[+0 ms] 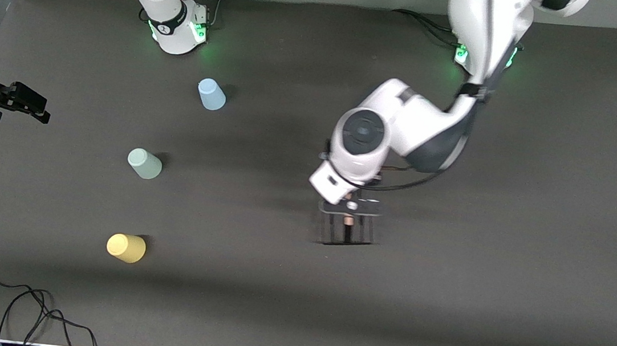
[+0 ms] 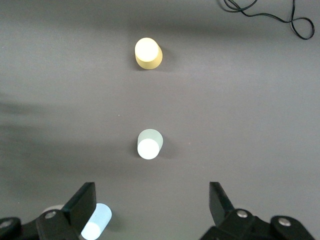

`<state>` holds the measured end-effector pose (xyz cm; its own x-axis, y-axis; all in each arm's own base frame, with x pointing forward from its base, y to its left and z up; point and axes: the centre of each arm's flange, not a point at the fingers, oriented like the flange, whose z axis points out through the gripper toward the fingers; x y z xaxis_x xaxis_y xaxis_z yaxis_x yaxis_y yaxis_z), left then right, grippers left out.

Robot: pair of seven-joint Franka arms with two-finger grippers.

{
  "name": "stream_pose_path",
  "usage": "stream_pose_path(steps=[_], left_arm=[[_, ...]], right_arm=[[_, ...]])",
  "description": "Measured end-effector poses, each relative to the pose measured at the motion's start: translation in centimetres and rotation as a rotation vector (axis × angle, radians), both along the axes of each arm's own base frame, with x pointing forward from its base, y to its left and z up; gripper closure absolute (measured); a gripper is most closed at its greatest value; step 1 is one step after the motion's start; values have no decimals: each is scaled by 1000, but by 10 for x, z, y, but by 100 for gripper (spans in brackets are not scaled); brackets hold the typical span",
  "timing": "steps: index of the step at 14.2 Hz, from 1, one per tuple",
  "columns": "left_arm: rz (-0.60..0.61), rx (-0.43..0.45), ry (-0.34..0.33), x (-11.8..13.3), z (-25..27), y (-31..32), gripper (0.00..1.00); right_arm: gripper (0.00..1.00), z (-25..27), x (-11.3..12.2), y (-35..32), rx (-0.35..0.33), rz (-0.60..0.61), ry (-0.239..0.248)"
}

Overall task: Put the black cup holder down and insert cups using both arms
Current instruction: 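Carry the rack to the table middle and lower it with the left gripper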

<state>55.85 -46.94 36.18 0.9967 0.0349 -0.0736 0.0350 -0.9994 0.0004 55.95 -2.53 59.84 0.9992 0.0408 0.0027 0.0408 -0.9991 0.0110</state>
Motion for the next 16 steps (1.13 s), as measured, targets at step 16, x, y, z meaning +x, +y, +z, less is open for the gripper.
stream_pose_path(steps=[16], left_arm=[[-36,-100,-91,-74,-14,-114,67]], right_arm=[[0,-1,0,0,0,0,1]])
